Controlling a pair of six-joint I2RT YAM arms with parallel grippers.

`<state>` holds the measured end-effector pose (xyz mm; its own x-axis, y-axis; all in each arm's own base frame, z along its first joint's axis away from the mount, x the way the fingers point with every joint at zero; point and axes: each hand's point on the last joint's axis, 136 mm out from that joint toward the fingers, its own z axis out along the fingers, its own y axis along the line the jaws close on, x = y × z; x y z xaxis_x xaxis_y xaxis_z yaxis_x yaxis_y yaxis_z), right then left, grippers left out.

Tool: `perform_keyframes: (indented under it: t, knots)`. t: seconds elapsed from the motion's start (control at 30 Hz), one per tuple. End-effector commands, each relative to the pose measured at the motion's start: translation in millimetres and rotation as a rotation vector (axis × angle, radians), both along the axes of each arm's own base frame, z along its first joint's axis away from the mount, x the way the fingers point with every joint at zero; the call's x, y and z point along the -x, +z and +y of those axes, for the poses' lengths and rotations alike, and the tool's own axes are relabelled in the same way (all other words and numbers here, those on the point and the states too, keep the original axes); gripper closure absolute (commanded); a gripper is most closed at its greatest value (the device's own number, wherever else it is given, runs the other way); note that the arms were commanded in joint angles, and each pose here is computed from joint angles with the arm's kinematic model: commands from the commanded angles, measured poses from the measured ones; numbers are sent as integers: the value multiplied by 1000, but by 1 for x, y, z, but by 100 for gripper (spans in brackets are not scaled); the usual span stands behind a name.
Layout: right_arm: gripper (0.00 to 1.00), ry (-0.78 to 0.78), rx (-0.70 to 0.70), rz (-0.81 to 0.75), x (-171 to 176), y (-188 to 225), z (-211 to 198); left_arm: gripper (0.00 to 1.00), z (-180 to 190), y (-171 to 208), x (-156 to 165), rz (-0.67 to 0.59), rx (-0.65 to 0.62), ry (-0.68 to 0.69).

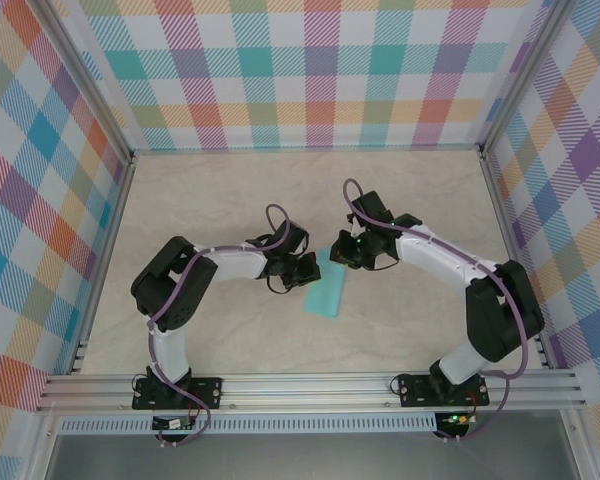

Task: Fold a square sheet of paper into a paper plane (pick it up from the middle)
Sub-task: Fold the square sheet of paper in half at the center of the table.

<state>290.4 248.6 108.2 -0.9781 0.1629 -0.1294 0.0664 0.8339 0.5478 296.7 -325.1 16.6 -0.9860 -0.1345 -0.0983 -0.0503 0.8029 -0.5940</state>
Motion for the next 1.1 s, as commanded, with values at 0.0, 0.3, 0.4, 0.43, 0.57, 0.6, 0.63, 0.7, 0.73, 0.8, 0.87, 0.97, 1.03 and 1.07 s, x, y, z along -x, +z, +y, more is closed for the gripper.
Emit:
perform_keyframes:
  t: [0.0,0.3,0.4,0.43,0.57,0.6,0.63,0.7,0.73,0.8,0.87,0.97,1.03,1.07]
  knots:
    - [93,40,-37,24,-4,-10,19,100,60,-74,56,230,-308,5]
    - [100,67,25,97,1,-54,16,100,63,-79,60,254,-322,20]
    - [100,89,45,120,6,-66,14,100,67,-81,63,276,-350,19]
    - [100,92,55,127,7,-71,12,100,68,-81,64,280,-354,22]
    - [100,105,83,152,14,-85,7,100,75,-84,67,292,-380,38]
    - [100,108,89,156,15,-88,6,100,76,-85,69,296,-383,39]
    - [100,108,95,161,16,-92,4,100,76,-86,69,299,-384,41]
    - [100,110,104,166,18,-96,2,100,77,-88,70,305,-389,46]
    - [100,110,108,169,19,-99,0,100,79,-89,71,308,-396,49]
    - [100,107,112,168,21,-102,-5,100,82,-91,73,313,-409,52]
    - [100,104,109,172,24,-105,-9,100,85,-94,75,319,-421,56]
    - [100,102,93,168,29,-108,-15,100,90,-99,79,328,-436,57]
    - [100,105,88,162,33,-109,-20,100,96,-103,82,332,-459,57]
    - [100,103,89,159,34,-110,-24,100,97,-105,83,332,-465,56]
